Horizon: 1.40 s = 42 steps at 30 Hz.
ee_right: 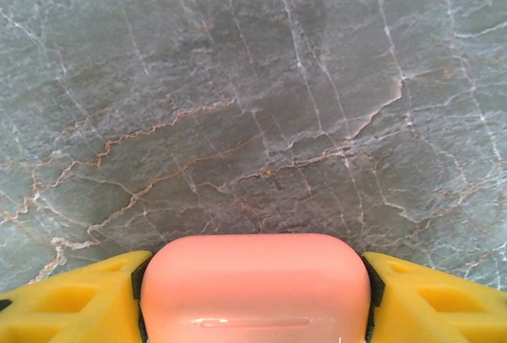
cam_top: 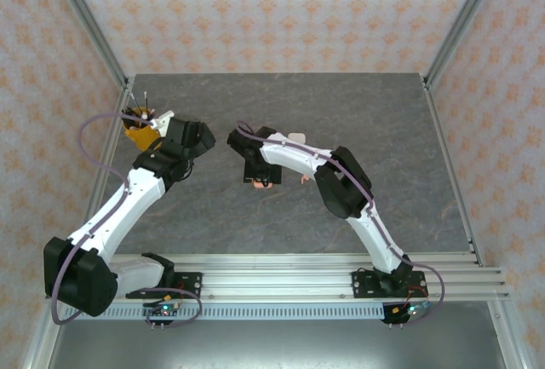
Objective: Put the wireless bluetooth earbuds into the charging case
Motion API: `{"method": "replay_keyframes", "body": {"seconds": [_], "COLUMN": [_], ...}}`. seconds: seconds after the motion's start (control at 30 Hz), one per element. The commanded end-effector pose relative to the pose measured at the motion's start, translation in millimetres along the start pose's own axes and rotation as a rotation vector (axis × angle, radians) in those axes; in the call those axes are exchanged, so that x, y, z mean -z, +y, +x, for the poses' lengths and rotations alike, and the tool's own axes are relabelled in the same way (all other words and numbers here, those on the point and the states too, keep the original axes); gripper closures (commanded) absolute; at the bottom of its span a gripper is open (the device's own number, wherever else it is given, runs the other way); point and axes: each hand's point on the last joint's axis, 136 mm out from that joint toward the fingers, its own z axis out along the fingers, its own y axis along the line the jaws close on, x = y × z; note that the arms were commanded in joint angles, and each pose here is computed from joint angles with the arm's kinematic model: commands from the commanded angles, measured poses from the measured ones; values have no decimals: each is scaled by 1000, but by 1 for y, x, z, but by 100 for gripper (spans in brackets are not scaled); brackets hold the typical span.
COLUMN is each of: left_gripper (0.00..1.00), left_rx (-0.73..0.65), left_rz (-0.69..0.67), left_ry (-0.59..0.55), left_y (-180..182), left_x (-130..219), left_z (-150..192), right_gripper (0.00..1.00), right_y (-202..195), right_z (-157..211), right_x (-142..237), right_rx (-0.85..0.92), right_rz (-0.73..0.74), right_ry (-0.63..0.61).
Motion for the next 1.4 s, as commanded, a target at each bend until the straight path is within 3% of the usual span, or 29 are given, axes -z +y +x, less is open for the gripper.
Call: {"method": "replay_keyframes", "body": {"seconds": [0.0,0.23,0.57,1.37], "left_gripper": [0,0,3,3], "left_rx": [24,36,-24,66], "left_rz": [27,78,125,702], "left_ry": [6,-1,129,289], "left_y": [4,9,-1,-72], "left_x": [0,1,-17,-39], "left_z": [6,19,50,128], "right_gripper": [40,46,48,49], "right_y": [-6,-7,-12,-39], "right_z": [7,6,-4,-62], "right_x": [-15,-11,11,34], "right_rx": [9,3,-66,-474], "right_rz": [37,35,1,-210], "right_ry": [26,15,-44,-83]}}
